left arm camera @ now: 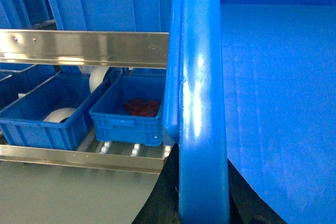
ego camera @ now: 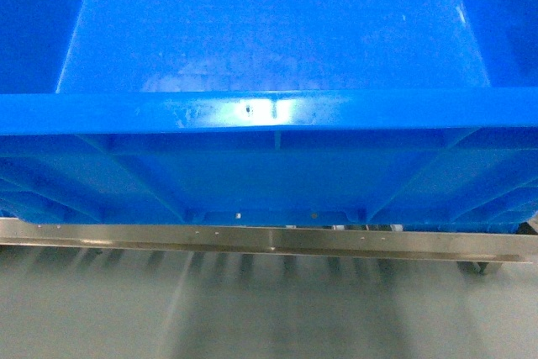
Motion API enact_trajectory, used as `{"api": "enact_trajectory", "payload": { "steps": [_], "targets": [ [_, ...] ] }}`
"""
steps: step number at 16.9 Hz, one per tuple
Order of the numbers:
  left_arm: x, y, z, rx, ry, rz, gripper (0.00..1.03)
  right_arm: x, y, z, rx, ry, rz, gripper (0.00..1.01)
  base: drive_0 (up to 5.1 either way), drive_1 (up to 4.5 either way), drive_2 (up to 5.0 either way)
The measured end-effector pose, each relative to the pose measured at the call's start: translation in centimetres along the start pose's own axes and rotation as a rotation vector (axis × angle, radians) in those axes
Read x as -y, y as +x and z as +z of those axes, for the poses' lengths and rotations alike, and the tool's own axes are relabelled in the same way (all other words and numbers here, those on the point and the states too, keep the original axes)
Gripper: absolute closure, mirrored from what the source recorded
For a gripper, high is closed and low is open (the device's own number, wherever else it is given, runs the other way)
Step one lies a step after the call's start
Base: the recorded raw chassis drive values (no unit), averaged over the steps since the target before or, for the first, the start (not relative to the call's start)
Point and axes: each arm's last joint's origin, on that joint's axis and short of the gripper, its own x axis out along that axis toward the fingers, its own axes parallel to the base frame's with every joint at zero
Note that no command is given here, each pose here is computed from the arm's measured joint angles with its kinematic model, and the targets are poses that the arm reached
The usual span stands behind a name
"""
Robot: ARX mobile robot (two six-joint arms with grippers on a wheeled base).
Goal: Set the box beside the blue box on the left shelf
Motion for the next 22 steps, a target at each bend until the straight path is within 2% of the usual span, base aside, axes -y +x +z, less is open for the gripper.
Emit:
{"api": "enact_trajectory", "payload": {
  "steps": [22],
  "targets": [
    [0.0,0.0,0.02,0.002,-0.001,-0.001,0.95,0.0,0.0,0.01,0.001,0.0,0.0,0.85,0.0,0.0,0.0]
  ]
}}
